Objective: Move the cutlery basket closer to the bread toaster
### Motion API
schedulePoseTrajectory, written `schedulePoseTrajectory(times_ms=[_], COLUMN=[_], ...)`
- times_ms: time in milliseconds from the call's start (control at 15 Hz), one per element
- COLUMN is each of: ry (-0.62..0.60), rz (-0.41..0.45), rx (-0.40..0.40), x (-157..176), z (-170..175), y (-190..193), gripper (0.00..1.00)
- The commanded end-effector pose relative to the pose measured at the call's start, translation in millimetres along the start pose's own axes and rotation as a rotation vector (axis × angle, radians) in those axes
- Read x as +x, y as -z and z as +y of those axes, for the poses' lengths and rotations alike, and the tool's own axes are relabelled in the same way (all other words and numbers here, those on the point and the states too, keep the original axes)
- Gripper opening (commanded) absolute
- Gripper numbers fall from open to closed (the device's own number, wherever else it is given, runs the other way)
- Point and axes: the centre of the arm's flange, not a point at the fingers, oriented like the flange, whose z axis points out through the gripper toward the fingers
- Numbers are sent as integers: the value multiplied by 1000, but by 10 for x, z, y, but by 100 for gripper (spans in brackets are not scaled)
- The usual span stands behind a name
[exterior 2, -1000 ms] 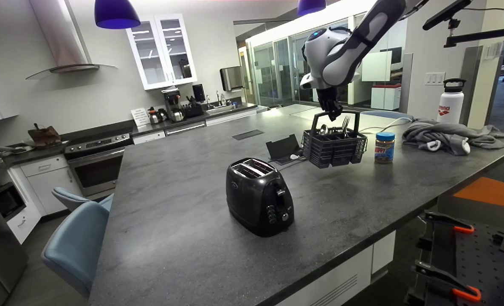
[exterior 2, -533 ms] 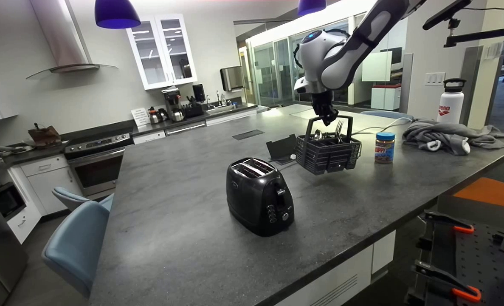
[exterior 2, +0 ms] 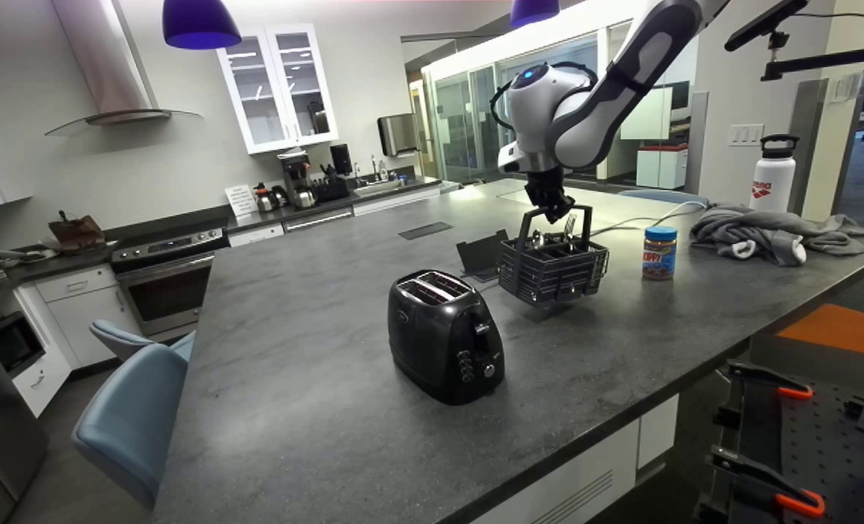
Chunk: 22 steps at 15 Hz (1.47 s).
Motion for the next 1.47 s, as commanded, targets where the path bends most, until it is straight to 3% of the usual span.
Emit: schedulePoseTrajectory(times_ms=[0, 267, 333, 400, 533, 800, 933, 1067, 1400], ry=[29, 56, 59, 57, 55, -10, -48, -88, -171], rz=[-12, -20, -25, -32, -39, -35, -66, -81, -34], rx=[-32, -15, -16, -18, -35, -60, -29, 13, 53], x=[69, 137, 146, 148, 112, -126, -302, -521, -1012], z=[-3, -47, -61, -70, -77, -35, 11, 12, -39], y=[-53, -177, -190, -194, -151, 122, 300, 487, 997], gripper=[2, 2, 34, 35, 48, 79, 95, 100, 100])
